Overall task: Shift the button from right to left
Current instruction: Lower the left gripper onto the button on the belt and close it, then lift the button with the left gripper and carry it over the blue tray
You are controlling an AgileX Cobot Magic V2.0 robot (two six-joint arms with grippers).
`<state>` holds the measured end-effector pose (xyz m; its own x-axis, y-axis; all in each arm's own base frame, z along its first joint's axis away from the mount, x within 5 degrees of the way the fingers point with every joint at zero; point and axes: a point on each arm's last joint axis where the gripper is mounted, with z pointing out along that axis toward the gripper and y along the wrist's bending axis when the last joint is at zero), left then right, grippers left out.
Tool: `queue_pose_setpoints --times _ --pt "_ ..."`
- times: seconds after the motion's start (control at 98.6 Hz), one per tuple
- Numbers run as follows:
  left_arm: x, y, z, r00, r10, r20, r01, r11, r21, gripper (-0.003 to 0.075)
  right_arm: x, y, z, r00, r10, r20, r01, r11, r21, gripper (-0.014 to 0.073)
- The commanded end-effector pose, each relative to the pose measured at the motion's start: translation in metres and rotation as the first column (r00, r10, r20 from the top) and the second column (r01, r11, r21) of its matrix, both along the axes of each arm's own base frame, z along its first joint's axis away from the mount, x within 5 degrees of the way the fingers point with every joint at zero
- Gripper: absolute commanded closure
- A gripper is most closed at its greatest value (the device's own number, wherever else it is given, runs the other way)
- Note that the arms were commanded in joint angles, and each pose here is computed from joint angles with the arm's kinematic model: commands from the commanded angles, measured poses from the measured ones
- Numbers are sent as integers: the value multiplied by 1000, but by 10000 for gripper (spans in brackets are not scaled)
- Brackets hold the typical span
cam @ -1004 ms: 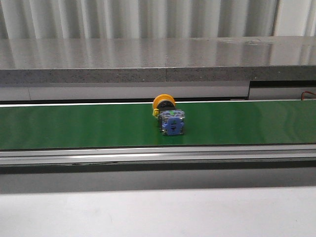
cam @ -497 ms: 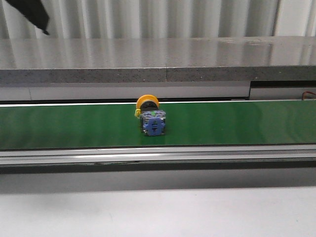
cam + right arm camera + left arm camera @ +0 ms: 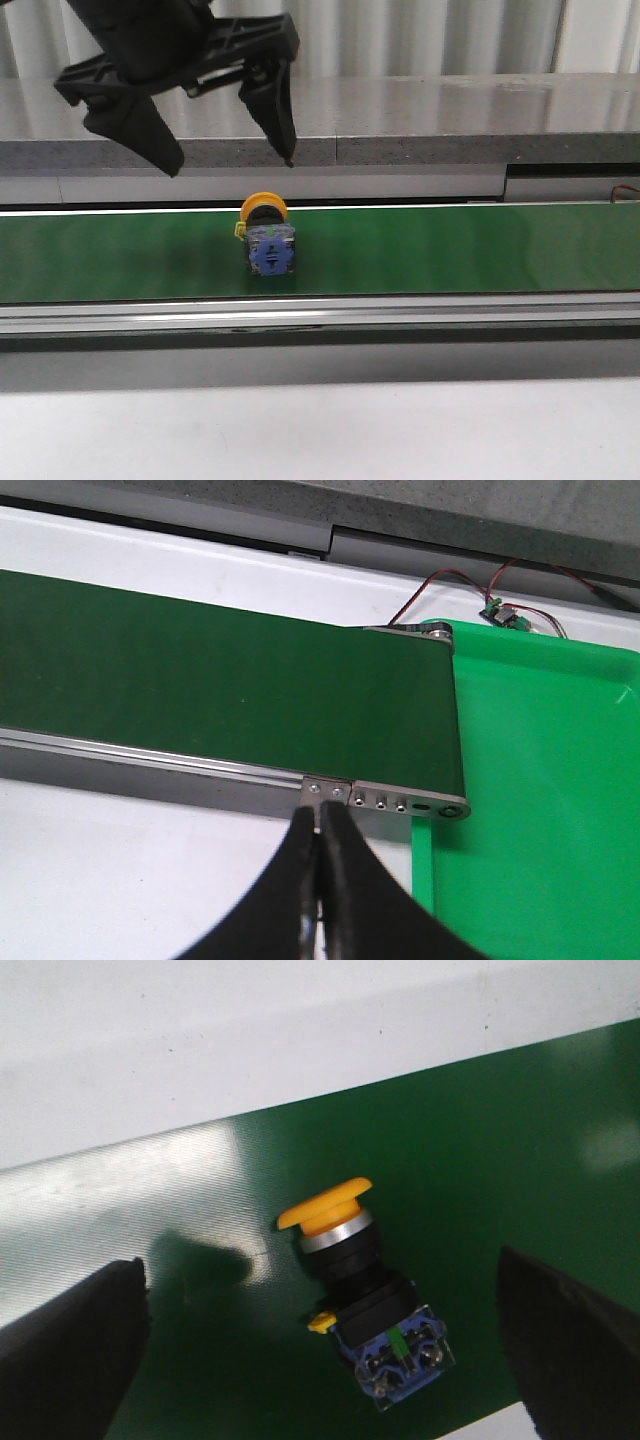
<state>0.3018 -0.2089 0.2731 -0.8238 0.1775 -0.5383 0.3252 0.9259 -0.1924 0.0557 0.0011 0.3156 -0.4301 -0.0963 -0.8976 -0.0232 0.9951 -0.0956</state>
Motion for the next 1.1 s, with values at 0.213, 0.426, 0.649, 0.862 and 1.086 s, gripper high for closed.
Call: queue_pose_setpoints --times 0.213,0.426,0.649,0.862,1.086 --pt "12 -10 -3 999 28 42 -27 1000 -9 49 2 -1 12 997 -6 80 7 1000 -18 662" --pt "15 -10 -21 999 40 -12 -39 998 52 64 2 -1 12 997 -6 80 7 1000 -18 662" --pt "17 -12 -36 997 44 -58 -39 995 87 295 2 -1 12 997 -6 80 7 1000 -18 662" --pt "14 -7 -23 999 36 -25 -33 995 96 717 2 -1 12 997 -6 80 7 1000 -18 662" --pt "6 23 19 996 60 67 -69 988 140 740 2 -1 12 997 -6 80 7 1000 -17 662"
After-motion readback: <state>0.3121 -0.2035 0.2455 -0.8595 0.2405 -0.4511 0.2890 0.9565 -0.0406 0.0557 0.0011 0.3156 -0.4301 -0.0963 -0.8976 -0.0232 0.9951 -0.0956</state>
